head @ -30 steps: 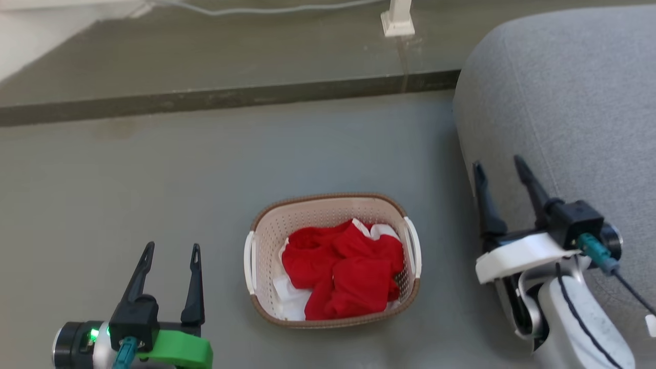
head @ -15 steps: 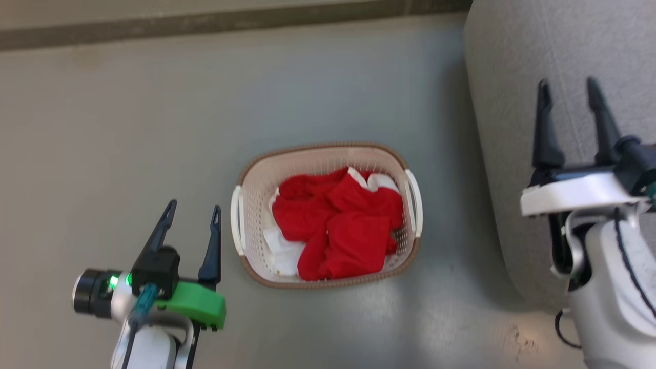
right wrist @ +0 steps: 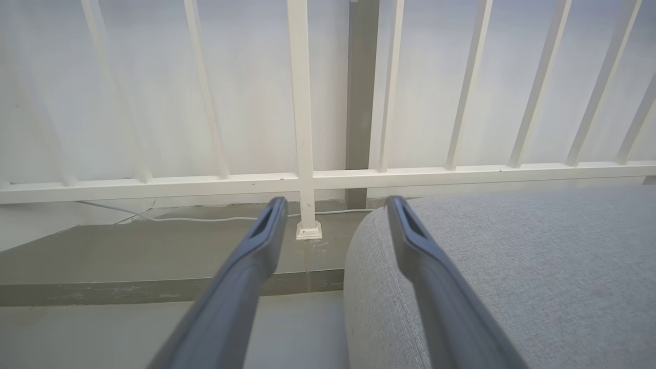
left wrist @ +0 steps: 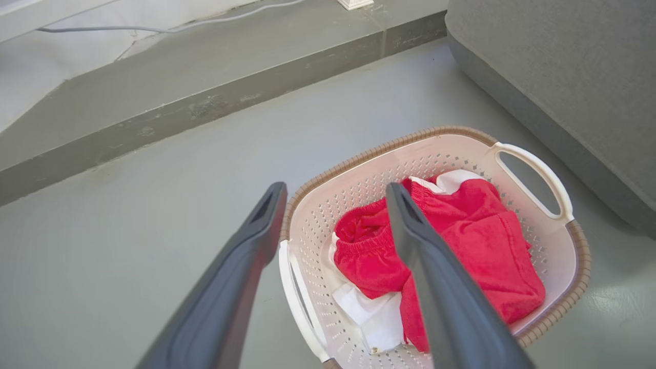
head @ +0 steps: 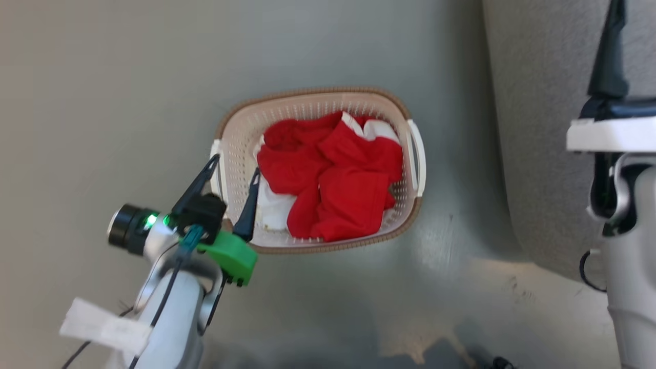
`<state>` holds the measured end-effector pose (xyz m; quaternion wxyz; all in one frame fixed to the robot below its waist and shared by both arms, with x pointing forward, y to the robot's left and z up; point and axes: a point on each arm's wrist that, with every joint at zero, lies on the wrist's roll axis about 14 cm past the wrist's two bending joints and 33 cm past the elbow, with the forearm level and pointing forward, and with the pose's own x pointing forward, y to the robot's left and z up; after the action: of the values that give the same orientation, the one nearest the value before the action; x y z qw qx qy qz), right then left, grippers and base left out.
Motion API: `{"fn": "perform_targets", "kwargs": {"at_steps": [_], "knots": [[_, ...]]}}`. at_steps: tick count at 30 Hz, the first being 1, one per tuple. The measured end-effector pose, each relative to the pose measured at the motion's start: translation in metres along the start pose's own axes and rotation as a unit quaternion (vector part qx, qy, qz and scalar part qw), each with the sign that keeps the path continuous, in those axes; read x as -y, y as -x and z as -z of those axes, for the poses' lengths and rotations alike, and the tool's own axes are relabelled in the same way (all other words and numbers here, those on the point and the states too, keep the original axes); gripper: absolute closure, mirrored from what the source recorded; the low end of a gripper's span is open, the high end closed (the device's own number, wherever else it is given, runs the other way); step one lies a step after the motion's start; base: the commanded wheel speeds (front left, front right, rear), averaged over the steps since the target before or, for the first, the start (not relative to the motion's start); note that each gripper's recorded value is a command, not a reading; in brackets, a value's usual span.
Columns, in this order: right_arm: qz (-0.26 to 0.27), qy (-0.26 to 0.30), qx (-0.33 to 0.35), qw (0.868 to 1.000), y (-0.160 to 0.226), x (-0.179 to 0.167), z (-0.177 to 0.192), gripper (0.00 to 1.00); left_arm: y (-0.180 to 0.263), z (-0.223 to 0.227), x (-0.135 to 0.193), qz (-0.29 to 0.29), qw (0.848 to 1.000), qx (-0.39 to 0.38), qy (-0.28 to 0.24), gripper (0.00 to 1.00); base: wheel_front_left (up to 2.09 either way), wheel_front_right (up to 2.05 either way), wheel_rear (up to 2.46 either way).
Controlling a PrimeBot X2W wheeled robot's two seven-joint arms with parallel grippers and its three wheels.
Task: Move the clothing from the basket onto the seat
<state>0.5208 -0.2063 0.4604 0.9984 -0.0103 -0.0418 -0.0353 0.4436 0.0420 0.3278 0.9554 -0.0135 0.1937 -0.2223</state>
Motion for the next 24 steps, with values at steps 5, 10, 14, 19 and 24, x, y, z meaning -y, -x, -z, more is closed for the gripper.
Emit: {"fn": "perform_targets", "kwargs": {"at_steps": [5,10,14,19,24], "knots": [[0.0,0.0,0.003,1.0,-0.013,-0.001,0.01,0.0,-0.017,0.016,0.009,0.03,0.999,-0.022,-0.005,0.0,0.0,0.0,0.0],[-0.001,0.0,0.004,1.0,-0.027,-0.003,0.025,0.0,-0.038,0.035,0.021,0.069,0.996,-0.047,-0.018,0.0,0.0,0.0,0.0],[-0.003,0.003,-0.002,1.0,-0.036,-0.005,0.041,0.0,-0.049,0.056,0.028,0.092,0.993,-0.072,-0.019,0.0,0.0,0.0,0.0],[-0.011,0.005,-0.013,1.0,-0.044,-0.011,0.065,0.0,-0.057,0.09,0.044,0.13,0.985,-0.113,-0.018,0.0,0.0,0.0,0.0],[-0.012,0.007,-0.023,1.0,-0.046,-0.012,0.08,0.0,-0.063,0.108,0.055,0.157,0.978,-0.135,-0.018,0.0,0.0,0.0,0.0]]}}
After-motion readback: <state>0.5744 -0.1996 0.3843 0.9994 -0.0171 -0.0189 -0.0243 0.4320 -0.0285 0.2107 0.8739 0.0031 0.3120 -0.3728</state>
